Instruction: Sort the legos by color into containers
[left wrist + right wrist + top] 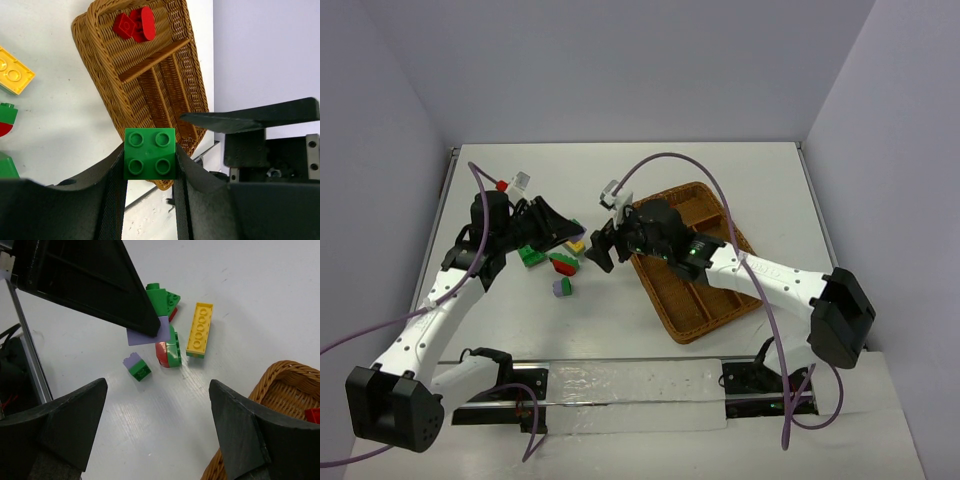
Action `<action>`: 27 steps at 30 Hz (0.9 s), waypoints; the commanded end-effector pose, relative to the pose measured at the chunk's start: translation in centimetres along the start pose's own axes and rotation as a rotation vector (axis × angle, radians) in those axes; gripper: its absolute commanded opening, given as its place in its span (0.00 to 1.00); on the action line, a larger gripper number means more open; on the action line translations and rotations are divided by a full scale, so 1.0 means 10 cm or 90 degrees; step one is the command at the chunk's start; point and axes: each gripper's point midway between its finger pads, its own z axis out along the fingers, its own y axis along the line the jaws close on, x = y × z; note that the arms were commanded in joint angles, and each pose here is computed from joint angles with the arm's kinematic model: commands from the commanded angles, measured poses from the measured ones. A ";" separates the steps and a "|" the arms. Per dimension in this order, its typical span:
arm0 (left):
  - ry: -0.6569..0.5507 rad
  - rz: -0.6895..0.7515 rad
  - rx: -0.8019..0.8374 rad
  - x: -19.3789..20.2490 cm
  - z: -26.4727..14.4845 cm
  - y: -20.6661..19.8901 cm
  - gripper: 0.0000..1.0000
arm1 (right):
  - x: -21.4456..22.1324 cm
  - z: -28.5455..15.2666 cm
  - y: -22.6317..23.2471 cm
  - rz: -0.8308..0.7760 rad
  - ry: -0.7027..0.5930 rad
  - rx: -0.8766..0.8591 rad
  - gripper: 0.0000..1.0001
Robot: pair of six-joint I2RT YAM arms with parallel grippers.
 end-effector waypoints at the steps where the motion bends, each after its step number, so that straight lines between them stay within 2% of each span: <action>1: -0.012 0.009 0.027 -0.12 -0.06 -0.20 0.00 | -0.29 0.10 0.06 -0.039 -0.042 0.004 0.88; 5: -0.015 0.009 0.033 -0.12 -0.08 -0.22 0.00 | -0.34 0.22 0.04 -0.034 -0.054 0.012 0.81; 13: -0.016 0.012 0.037 -0.11 -0.10 -0.24 0.00 | -0.41 0.42 0.14 -0.005 -0.054 -0.021 0.74; 18: -0.015 0.014 0.040 -0.11 -0.11 -0.25 0.00 | -0.41 0.50 0.17 0.010 -0.056 -0.030 0.61; 22: -0.017 0.016 0.042 -0.11 -0.13 -0.26 0.00 | -0.38 0.52 0.19 0.015 -0.052 -0.038 0.39; 23: -0.019 0.019 0.043 -0.11 -0.14 -0.27 0.00 | -0.38 0.52 0.20 0.015 -0.052 -0.040 0.28; 25: -0.023 0.020 0.041 -0.12 -0.14 -0.27 0.00 | -0.37 0.51 0.19 0.019 -0.053 -0.039 0.14; 26: -0.028 0.020 0.031 -0.14 -0.15 -0.25 0.01 | -0.35 0.51 0.20 0.024 -0.052 -0.040 0.02; 27: -0.029 0.021 0.026 -0.14 -0.15 -0.23 0.03 | -0.35 0.51 0.20 0.026 -0.052 -0.041 0.00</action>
